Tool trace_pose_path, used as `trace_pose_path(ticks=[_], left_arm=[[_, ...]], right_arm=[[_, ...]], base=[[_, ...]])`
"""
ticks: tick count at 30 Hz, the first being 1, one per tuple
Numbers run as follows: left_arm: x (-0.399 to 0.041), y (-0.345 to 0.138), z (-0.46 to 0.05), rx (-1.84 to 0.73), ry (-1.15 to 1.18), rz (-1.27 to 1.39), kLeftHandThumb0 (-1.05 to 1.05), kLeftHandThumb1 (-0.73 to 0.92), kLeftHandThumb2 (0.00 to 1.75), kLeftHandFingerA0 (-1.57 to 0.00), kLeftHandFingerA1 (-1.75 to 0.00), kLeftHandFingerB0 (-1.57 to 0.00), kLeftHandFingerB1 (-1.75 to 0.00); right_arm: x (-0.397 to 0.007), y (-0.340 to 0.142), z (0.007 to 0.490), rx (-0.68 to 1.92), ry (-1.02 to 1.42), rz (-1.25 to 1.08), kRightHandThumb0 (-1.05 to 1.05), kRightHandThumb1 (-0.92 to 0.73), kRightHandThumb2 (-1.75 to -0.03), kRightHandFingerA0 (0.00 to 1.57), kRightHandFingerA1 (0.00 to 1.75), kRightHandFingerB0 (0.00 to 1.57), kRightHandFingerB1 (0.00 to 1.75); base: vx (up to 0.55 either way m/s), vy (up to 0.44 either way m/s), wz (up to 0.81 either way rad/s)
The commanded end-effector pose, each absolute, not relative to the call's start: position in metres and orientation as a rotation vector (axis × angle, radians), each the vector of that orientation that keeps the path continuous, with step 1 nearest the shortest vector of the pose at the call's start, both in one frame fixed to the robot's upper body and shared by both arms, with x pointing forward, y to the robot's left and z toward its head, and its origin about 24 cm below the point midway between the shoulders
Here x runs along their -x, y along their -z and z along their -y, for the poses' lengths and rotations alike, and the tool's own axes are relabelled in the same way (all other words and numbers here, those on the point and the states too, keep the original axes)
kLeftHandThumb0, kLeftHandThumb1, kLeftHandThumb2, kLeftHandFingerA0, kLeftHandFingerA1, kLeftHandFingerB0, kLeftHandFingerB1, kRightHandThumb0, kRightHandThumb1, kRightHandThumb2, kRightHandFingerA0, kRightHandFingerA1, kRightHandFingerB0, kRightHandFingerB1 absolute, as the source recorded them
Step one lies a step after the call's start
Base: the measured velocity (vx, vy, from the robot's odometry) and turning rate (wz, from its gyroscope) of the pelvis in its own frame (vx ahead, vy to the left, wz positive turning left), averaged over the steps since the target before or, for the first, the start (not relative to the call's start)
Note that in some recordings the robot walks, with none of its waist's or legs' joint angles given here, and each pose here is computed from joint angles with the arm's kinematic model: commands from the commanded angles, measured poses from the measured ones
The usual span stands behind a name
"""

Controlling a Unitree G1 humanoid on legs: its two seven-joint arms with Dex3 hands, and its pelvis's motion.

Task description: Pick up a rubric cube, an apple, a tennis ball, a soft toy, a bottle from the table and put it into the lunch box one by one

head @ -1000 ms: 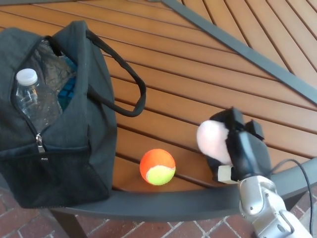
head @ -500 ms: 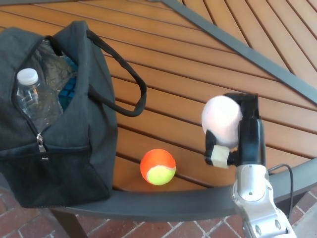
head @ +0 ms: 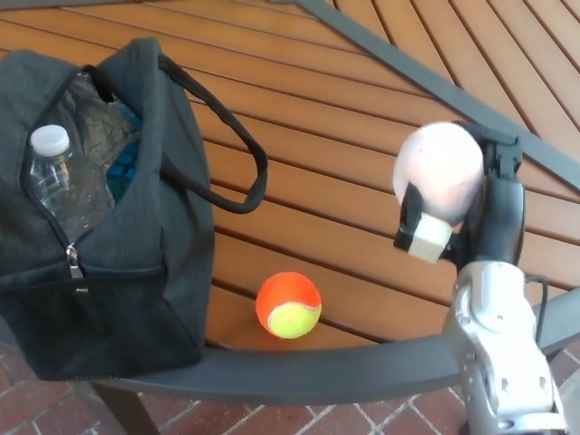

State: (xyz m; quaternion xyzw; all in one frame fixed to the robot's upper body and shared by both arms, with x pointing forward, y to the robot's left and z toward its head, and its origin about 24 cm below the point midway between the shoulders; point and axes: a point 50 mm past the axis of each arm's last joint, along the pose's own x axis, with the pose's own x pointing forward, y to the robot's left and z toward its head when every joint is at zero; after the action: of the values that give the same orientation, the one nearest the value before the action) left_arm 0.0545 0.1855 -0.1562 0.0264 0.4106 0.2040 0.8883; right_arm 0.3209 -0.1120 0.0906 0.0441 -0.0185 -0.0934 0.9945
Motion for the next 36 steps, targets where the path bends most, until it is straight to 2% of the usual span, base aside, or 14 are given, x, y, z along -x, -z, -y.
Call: trace_pose_path(ticks=[1, 4, 5, 7, 9, 10, 17, 18, 20, 26, 28, 32, 33, 36], left_arm=[[-0.058, 0.155, -0.179, -0.018, -0.411, -0.813, -0.11, 0.59, 0.97, -1.08, -1.18, -0.98, -1.11], [-0.058, 0.155, -0.179, -0.018, -0.411, -0.813, -0.11, 0.59, 0.97, -1.08, -1.18, -0.98, -1.11], [-0.058, 0.154, -0.179, -0.027, -0.408, -0.811, -0.13, 0.58, 0.96, -1.11, -1.13, -1.0, -1.11], [-0.058, 0.154, -0.178, -0.041, -0.405, -0.808, -0.13, 0.58, 0.96, -1.11, -1.13, -1.0, -1.11], [-0.059, 0.154, -0.178, -0.041, -0.405, -0.808, -0.13, 0.58, 0.96, -1.11, -1.13, -1.0, -1.11], [-0.059, 0.154, -0.178, -0.043, -0.396, -0.803, -0.12, 0.56, 1.03, -1.12, -1.13, -1.0, -1.12], [-0.06, 0.154, -0.177, -0.014, -0.399, -0.804, -0.11, 0.55, 1.06, -1.11, -1.15, -1.01, -1.14], [-0.06, 0.154, -0.177, -0.022, -0.397, -0.807, -0.12, 0.56, 1.03, -1.13, -1.14, -1.01, -1.13], [-0.059, 0.154, -0.177, -0.033, -0.393, -0.809, -0.11, 0.54, 1.04, -1.14, -1.14, -1.01, -1.12], [-0.059, 0.154, -0.177, -0.033, -0.393, -0.807, -0.11, 0.54, 1.04, -1.14, -1.14, -1.01, -1.12], [-0.056, 0.154, -0.177, -0.027, -0.389, -0.808, -0.14, 0.57, 1.0, -1.12, -1.14, -1.0, -1.11], [-0.056, 0.154, -0.176, -0.02, -0.393, -0.81, -0.14, 0.57, 1.0, -1.12, -1.14, -1.0, -1.11], [-0.053, 0.155, -0.176, -0.051, -0.384, -0.822, -0.14, 0.62, 0.91, -1.08, -1.14, -0.95, -1.13], [-0.051, 0.155, -0.175, -0.054, -0.383, -0.825, -0.13, 0.61, 0.94, -1.07, -1.14, -0.94, -1.13]], right_arm=[[-0.328, -0.156, 0.037, -0.428, -0.187, 0.037, -0.06, -0.35, -1.54, 1.03, 1.7, 1.02, 1.49], [-0.328, -0.156, 0.038, -0.429, -0.192, 0.032, -0.06, -0.35, -1.54, 1.03, 1.7, 1.02, 1.49], [-0.33, -0.167, 0.021, -0.405, -0.253, 0.037, -0.01, -0.43, -1.43, 0.96, 1.72, 0.96, 1.5], [-0.33, -0.182, -0.003, -0.362, -0.343, 0.043, -0.01, -0.43, -1.43, 0.96, 1.72, 0.96, 1.5], [-0.33, -0.183, -0.003, -0.361, -0.345, 0.041, -0.01, -0.43, -1.43, 0.96, 1.72, 0.96, 1.5], [-0.329, -0.186, -0.012, -0.323, -0.384, 0.04, -0.06, -0.36, -1.51, 1.02, 1.73, 1.0, 1.52], [-0.322, -0.193, -0.043, -0.204, -0.495, 0.016, -0.12, -0.3, -1.51, 1.05, 1.69, 1.07, 1.44], [-0.319, -0.196, -0.053, -0.148, -0.525, 0.034, -0.27, -0.25, -1.56, 1.15, 1.61, 1.15, 1.42], [-0.314, -0.202, -0.07, -0.052, -0.578, 0.072, -0.3, -0.23, -1.56, 1.16, 1.61, 1.16, 1.42], [-0.313, -0.206, -0.075, -0.033, -0.593, 0.085, -0.3, -0.23, -1.56, 1.16, 1.61, 1.16, 1.42], [-0.309, -0.239, -0.092, -0.022, -0.64, 0.186, -0.37, -0.27, -1.52, 1.18, 1.6, 1.15, 1.45], [-0.309, -0.247, -0.096, -0.018, -0.646, 0.203, -0.37, -0.27, -1.52, 1.18, 1.6, 1.15, 1.45], [-0.306, -0.269, -0.104, 0.043, -0.635, 0.308, -0.34, -0.3, -1.52, 1.21, 1.53, 1.16, 1.43], [-0.303, -0.292, -0.109, 0.119, -0.636, 0.449, -0.27, -0.29, -1.55, 1.16, 1.57, 1.14, 1.45]], base=[[0.0, 0.0, 0.0], [0.0, 0.0, 0.0], [0.0, 0.0, 0.0], [0.0, 0.0, 0.0], [0.0, 0.0, 0.0], [0.0, 0.0, 0.0], [0.0, 0.0, 0.0], [0.0, 0.0, 0.0], [0.0, 0.0, 0.0], [0.0, 0.0, 0.0], [0.0, 0.0, 0.0], [0.0, 0.0, 0.0], [0.0, 0.0, 0.0], [0.0, 0.0, 0.0]])
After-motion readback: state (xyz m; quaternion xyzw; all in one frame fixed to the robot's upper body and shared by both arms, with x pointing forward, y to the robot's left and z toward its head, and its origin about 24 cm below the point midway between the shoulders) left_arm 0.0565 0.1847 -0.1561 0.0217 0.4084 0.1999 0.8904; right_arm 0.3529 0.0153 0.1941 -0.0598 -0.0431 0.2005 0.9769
